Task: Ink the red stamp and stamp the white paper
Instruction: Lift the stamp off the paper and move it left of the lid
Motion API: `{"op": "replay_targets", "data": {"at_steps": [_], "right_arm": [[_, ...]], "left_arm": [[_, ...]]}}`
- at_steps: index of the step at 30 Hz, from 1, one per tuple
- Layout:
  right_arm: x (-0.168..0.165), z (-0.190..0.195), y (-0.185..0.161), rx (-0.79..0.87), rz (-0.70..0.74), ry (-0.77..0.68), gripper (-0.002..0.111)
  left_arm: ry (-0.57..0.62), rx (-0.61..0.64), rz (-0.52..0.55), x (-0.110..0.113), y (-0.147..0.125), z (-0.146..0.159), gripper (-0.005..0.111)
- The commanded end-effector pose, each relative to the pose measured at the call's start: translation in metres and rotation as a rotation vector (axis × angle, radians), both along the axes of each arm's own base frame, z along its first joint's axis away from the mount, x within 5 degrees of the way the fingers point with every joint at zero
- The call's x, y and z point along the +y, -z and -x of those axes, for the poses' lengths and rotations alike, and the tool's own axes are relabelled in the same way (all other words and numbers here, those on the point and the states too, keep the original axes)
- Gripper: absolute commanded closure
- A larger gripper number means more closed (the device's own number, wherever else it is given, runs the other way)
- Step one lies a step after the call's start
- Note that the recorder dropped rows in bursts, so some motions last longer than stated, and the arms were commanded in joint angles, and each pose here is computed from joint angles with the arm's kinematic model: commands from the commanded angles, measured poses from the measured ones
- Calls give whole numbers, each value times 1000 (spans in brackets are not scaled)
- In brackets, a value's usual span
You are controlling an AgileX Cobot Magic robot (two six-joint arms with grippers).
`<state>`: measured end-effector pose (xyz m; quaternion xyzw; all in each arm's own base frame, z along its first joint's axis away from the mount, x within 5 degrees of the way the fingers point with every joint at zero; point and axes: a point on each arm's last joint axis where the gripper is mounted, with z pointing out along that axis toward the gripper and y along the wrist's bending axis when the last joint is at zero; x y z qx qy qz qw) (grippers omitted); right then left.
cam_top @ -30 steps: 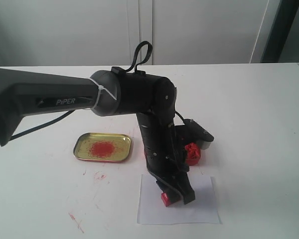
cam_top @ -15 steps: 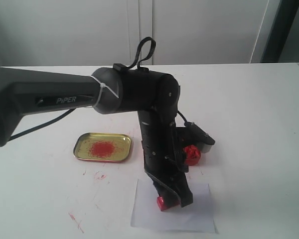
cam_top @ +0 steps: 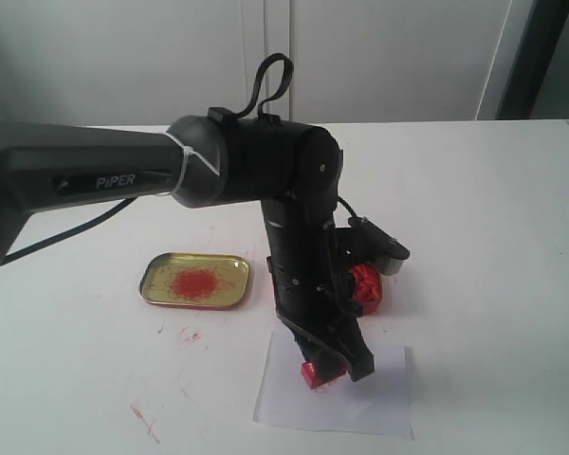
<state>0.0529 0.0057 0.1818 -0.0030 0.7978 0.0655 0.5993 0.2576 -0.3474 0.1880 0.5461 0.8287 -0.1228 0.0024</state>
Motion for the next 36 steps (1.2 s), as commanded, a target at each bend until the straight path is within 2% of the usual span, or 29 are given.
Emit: {"op": "replay_targets", "data": {"at_steps": [1,9,15,22,25,36], "right_arm": [[0,0,0,-14,-3,5,108],[0,0,0,-14,-3,5,108],[0,0,0,-14,-3,5,108],[0,0,0,-14,-3,5,108],[0,0,0,-14,-3,5,108],[0,0,0,-14,-3,5,108]], "left_arm": [[-2,2,-2,0,-5,3,107],[0,-9,-11,1,-6,2,107],[-2,-30,0,5,-16,1,107],[-81,-57,48,37,-55,-15,107],[-156,-14,98,52,-53,-16,107],[-343,10,203,105,-47,-9,107]]}}
